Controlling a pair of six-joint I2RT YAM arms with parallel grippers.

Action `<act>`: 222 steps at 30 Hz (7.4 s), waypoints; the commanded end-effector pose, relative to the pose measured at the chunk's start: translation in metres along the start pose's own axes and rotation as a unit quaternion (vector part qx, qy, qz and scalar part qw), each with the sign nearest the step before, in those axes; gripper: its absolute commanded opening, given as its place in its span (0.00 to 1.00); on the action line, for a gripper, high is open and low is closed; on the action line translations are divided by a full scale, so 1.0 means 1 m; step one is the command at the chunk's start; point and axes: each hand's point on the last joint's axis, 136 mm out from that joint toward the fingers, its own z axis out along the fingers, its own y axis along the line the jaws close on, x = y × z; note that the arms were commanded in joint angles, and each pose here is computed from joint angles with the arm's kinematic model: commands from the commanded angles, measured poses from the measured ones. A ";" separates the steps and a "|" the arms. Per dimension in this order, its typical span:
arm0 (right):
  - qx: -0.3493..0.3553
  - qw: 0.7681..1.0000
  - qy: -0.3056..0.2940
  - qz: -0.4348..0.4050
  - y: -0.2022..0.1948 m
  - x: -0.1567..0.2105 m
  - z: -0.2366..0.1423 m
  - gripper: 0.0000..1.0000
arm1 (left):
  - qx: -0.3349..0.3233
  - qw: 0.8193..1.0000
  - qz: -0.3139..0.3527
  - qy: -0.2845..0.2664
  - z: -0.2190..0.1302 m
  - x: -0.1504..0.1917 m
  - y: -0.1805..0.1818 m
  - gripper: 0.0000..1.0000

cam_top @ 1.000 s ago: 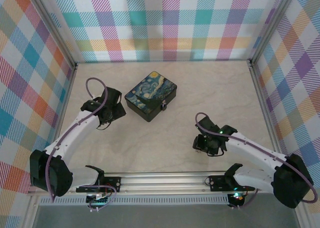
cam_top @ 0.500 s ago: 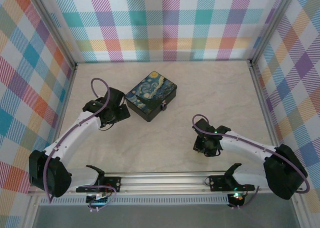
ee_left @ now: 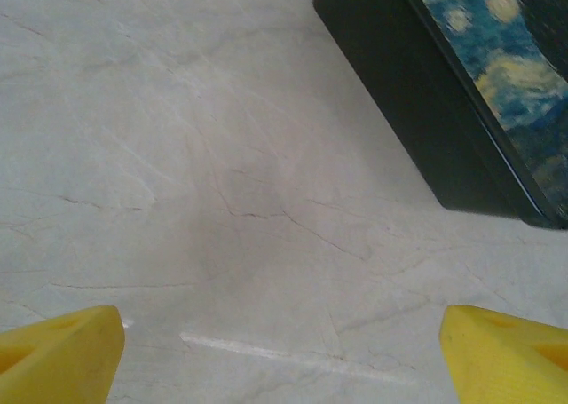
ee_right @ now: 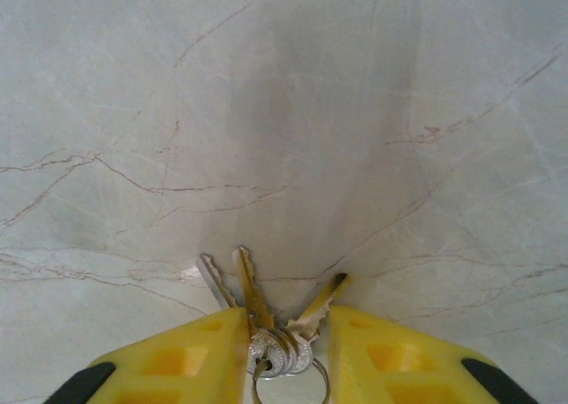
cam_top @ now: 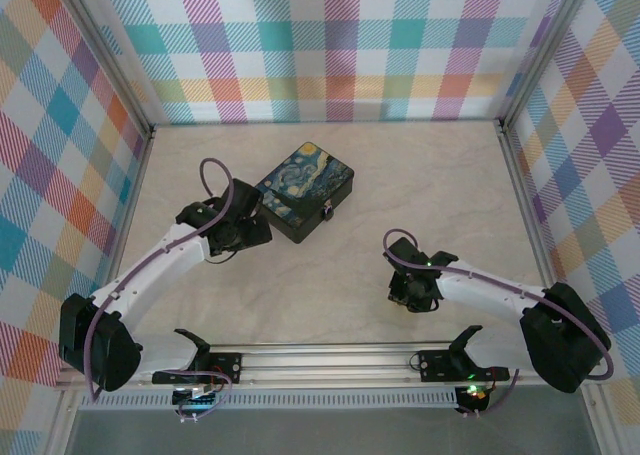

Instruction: Unlock the padlock with the key

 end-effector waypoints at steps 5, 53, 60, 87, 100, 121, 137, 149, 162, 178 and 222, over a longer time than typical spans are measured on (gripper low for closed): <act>-0.014 1.000 -0.021 -0.006 0.007 -0.006 0.010 0.18 | 0.063 0.996 0.062 0.010 -0.016 0.011 -0.046 0.91; 0.050 0.990 0.050 -0.123 0.020 -0.001 0.025 0.17 | 0.125 0.985 0.115 0.038 -0.025 0.040 -0.109 0.94; 0.004 0.990 0.016 -0.137 0.037 -0.012 0.007 0.09 | 0.126 0.985 0.114 0.032 -0.029 0.041 -0.103 0.94; -0.379 0.828 -0.086 -0.405 0.158 -0.009 -0.130 0.00 | 0.315 0.939 0.101 0.097 -0.050 0.050 -0.145 0.85; -0.492 0.762 -0.038 -0.420 0.196 -0.018 -0.163 0.00 | 0.450 0.879 0.118 0.107 -0.074 0.053 -0.169 0.67; -0.531 0.741 -0.008 -0.411 0.210 -0.015 -0.166 0.00 | 0.473 0.870 0.080 0.111 -0.062 0.041 -0.179 0.40; -0.541 0.741 0.008 -0.397 0.217 -0.018 -0.165 0.00 | 0.486 0.865 0.065 0.109 -0.065 0.041 -0.172 0.28; -0.552 0.743 0.021 -0.377 0.228 -0.023 -0.160 0.00 | 0.499 0.858 0.053 0.111 -0.065 0.038 -0.173 0.21; -0.544 0.760 0.030 -0.356 0.235 -0.033 -0.141 0.00 | 0.491 0.862 0.044 0.119 -0.056 0.037 -0.171 0.00; -0.450 0.802 -0.071 -0.387 0.207 -0.043 -0.135 0.41 | 0.340 0.934 -0.023 0.112 -0.024 0.017 -0.137 0.00; -0.265 0.760 -0.328 -0.495 0.271 -0.039 -0.117 0.05 | 0.276 0.931 -0.170 0.168 -0.019 0.014 -0.131 0.00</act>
